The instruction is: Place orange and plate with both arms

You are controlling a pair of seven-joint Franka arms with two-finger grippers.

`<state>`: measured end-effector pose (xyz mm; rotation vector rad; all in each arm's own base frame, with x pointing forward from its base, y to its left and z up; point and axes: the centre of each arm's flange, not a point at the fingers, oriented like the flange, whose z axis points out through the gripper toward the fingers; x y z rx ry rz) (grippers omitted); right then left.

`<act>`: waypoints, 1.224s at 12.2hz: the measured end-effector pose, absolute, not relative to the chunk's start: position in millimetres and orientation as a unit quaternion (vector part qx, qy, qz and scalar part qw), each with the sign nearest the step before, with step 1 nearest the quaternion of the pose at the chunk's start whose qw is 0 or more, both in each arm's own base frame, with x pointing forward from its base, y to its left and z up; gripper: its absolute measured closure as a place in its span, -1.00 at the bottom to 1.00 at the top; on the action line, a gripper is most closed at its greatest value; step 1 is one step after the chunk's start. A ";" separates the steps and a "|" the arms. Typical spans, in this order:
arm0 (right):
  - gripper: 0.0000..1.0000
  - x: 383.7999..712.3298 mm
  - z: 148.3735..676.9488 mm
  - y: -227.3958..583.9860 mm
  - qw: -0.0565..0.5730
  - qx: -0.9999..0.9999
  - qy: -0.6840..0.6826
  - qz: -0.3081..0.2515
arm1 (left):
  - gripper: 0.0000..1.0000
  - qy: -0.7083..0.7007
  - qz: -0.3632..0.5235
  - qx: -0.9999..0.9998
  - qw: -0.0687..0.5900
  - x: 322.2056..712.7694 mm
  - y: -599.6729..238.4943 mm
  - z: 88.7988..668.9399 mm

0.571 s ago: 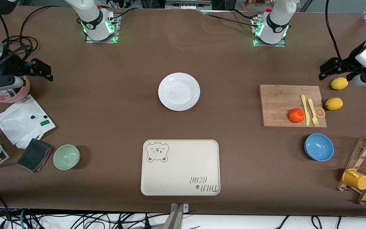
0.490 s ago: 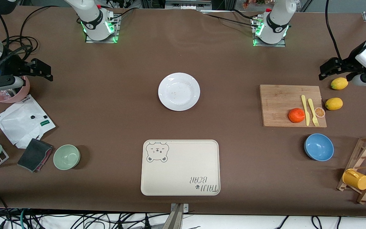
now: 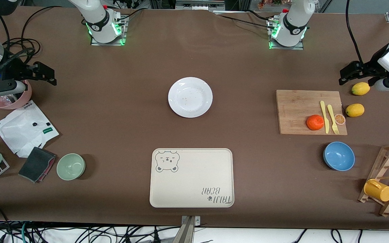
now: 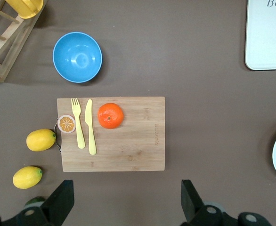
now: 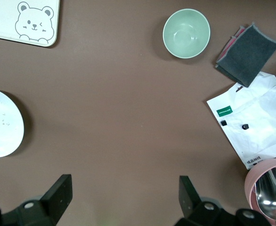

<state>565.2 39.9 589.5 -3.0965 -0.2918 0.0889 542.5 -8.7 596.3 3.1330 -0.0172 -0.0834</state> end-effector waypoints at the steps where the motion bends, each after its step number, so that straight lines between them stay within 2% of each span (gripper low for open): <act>1: -1.00 565.2 589.5 39.9 0.015 -0.995 -0.094 0.029 | -1.00 -0.005 -0.027 1.000 0.004 542.5 -8.7 596.3; 15: -1.00 563.7 588.0 39.6 0.015 -0.995 -0.094 0.036 | -1.00 -0.005 -0.027 1.000 0.004 542.5 -8.6 596.3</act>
